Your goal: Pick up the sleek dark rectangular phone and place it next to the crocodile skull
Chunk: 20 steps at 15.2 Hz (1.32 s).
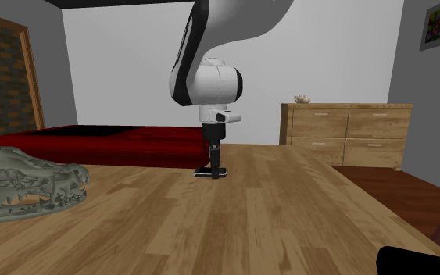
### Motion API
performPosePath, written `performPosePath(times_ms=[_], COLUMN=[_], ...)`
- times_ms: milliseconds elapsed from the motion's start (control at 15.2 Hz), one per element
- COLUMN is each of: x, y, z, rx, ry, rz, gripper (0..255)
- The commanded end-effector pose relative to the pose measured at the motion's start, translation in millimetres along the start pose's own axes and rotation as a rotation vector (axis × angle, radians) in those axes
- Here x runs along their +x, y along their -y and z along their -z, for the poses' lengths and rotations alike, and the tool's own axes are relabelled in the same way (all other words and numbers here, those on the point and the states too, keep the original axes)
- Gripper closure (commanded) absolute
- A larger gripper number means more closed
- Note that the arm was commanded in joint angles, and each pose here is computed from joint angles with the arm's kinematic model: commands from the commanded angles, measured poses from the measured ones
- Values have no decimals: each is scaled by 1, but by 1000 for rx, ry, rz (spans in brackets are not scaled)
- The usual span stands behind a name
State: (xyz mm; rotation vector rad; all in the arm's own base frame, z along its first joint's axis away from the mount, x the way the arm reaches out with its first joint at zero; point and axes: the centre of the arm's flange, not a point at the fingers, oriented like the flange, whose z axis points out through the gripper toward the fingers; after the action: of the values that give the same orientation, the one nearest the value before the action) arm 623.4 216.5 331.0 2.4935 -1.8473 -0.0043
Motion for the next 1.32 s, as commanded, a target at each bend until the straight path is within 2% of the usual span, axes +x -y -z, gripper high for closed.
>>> performPosePath(times_ms=[0, 396, 1254], x=[0, 0, 1], y=[0, 0, -2], z=[0, 0, 68], rx=[0, 0, 0], ry=[0, 0, 0], rz=[0, 0, 0], gripper=[255, 255, 255])
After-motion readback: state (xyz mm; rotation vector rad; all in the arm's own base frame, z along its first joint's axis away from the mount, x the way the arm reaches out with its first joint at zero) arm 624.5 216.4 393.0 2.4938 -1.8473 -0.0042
